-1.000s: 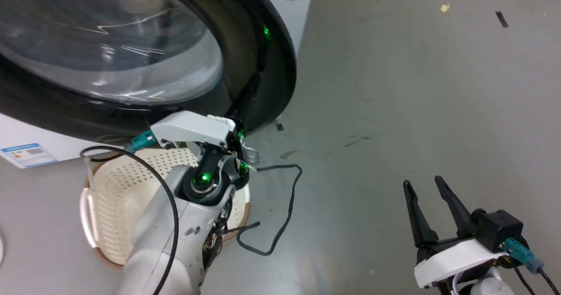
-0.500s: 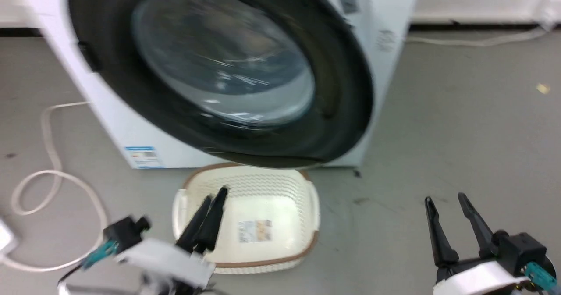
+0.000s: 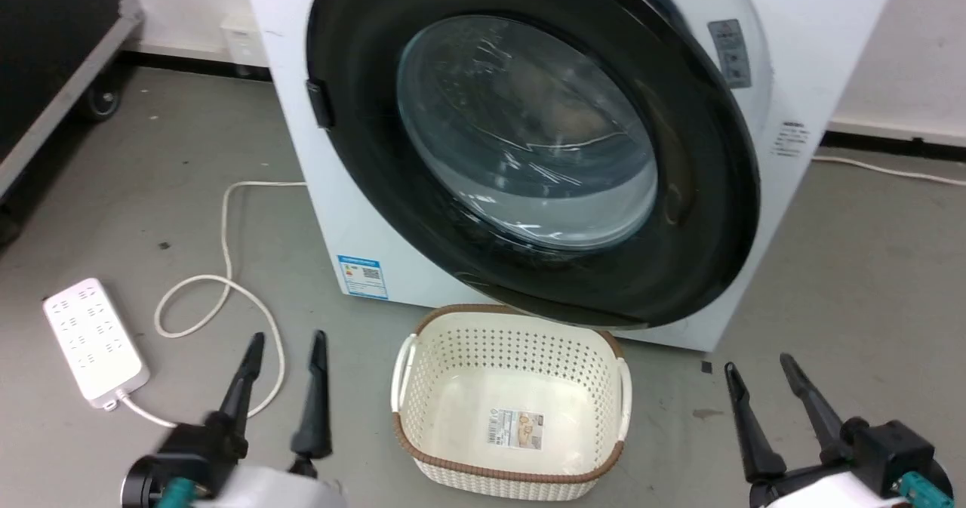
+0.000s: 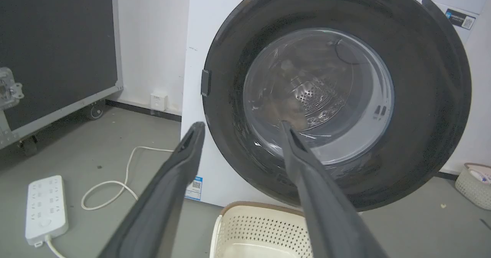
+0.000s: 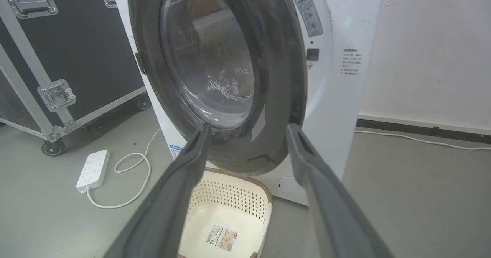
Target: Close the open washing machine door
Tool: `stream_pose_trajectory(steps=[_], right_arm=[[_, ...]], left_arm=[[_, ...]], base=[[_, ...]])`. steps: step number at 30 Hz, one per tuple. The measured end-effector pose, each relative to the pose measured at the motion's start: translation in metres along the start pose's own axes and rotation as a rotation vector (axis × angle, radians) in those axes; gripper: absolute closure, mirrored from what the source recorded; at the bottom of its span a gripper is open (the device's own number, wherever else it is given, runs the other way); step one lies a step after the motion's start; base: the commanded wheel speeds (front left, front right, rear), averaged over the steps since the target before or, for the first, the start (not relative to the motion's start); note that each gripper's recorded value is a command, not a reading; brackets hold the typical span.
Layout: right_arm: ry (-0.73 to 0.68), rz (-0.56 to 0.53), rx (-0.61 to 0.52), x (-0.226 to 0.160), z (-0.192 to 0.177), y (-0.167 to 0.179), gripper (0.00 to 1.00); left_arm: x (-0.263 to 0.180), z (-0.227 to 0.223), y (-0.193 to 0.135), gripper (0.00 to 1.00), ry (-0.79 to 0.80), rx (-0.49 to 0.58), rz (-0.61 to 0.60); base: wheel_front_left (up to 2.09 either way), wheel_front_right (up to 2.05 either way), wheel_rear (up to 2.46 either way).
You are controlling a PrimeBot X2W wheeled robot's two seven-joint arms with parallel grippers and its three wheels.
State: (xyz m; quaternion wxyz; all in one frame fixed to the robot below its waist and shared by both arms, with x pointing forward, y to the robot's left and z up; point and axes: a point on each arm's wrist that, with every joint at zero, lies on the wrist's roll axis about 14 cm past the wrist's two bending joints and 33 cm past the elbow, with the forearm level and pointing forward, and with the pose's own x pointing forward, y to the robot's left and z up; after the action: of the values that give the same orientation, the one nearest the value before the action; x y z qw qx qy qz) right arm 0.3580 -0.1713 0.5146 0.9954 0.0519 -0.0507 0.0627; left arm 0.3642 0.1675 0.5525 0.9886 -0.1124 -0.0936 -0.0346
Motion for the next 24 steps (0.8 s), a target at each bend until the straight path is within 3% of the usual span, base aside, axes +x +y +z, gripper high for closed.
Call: stream_pose_trajectory(steps=[4,10,11,12,17,21,24], right_arm=[[0.01,0.029,0.005,0.0,-0.003,0.01,0.0],[0.027,0.059,0.007,0.003,-0.009,0.018,0.0],[0.034,0.07,0.002,0.004,-0.011,0.02,0.57],[0.039,0.083,-0.007,0.005,-0.012,0.021,1.0],[0.044,0.196,-0.05,0.03,-0.009,0.037,1.0],[0.054,0.335,-0.117,0.071,-0.003,0.049,1.0],[0.07,0.374,-0.149,0.09,-0.004,0.047,1.0]], left_arm=[[-0.012,0.0,-0.009,0.0,-0.006,0.167,-0.057],[-0.022,-0.02,-0.009,0.0,0.053,0.136,-0.051],[-0.022,-0.021,-0.007,0.0,0.057,0.138,-0.046],[-0.022,-0.023,-0.006,0.0,0.063,0.145,-0.045],[-0.01,-0.033,-0.004,0.0,0.085,0.167,-0.046],[0.008,-0.044,-0.002,0.0,0.103,0.18,-0.041],[0.015,-0.052,0.0,0.0,0.119,0.187,-0.043]], base=[[0.0,0.0,0.0],[0.0,0.0,0.0],[0.0,0.0,0.0],[0.0,0.0,0.0],[0.0,0.0,0.0],[0.0,0.0,0.0],[0.0,0.0,0.0]])
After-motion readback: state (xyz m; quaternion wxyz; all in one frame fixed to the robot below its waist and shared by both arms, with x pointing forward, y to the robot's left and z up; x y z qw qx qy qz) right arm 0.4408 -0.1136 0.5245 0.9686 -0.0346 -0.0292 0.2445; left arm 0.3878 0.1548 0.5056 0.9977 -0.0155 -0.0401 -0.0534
